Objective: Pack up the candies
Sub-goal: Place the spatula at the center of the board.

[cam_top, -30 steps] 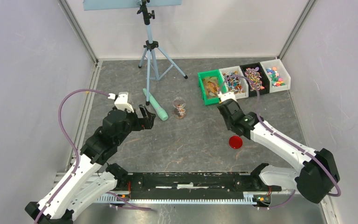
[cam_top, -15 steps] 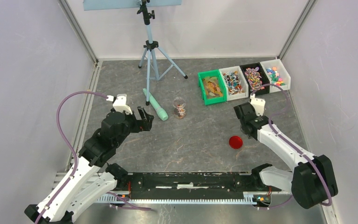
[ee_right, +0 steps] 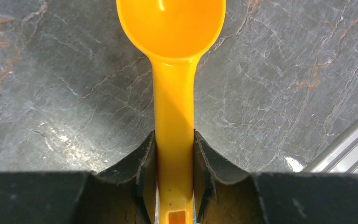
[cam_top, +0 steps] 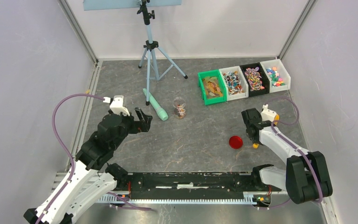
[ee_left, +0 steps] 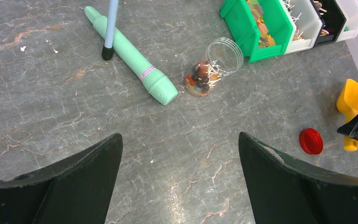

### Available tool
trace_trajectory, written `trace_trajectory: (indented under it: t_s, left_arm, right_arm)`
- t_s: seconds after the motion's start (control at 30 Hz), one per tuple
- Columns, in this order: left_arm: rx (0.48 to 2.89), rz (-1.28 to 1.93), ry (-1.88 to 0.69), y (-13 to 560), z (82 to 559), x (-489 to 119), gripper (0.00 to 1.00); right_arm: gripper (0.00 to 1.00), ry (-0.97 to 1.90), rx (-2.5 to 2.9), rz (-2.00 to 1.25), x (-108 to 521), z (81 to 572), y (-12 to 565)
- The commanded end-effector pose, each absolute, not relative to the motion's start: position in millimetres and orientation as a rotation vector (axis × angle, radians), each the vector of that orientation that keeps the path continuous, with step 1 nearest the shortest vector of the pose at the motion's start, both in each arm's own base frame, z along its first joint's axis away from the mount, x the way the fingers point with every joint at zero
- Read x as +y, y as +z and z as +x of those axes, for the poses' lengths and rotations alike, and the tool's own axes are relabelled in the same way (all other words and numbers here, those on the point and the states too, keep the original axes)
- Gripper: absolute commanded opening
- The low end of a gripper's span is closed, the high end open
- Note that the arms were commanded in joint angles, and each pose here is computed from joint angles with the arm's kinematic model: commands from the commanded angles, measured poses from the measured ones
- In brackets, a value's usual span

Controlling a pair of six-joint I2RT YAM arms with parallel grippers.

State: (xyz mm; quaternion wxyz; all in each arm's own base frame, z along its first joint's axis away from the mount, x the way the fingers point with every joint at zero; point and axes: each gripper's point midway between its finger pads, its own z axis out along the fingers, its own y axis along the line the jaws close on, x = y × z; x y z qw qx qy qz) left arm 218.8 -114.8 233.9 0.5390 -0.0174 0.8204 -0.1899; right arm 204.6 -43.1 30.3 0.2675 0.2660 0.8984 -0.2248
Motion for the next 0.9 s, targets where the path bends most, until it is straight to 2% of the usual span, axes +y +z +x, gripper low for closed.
trace_trajectory:
  t_s: [0.0, 0.17, 0.3, 0.47, 0.7, 0.87]
  left_arm:
    - [1.952, 0.026, -0.407, 231.4, 219.0, -112.6, 1.00]
    - [1.953, 0.024, -0.413, 230.3, 219.9, -114.1, 1.00]
    - [1.957, 0.027, -0.419, 229.6, 218.9, -114.9, 1.00]
    - [1.954, 0.024, -0.424, 229.7, 218.4, -114.8, 1.00]
    - [1.953, 0.033, -0.424, 231.9, 216.6, -114.1, 1.00]
    - [1.953, 0.048, -0.417, 232.0, 214.7, -112.8, 1.00]
  right_arm:
    - [0.22, -0.585, 2.422, 0.755, -43.4, 202.1, 25.6]
    - [0.39, -0.566, 2.390, 0.756, -44.0, 204.9, 39.9]
    - [0.56, -0.560, 2.373, 0.765, -44.3, 206.1, 54.2]
    - [0.67, -0.526, 2.353, 0.760, -42.1, 210.8, 73.0]
    - [0.70, -0.270, 2.285, 0.488, -12.6, 242.3, 113.9]
    - [0.69, 0.083, 2.263, 0.154, 49.2, 261.6, 131.9]
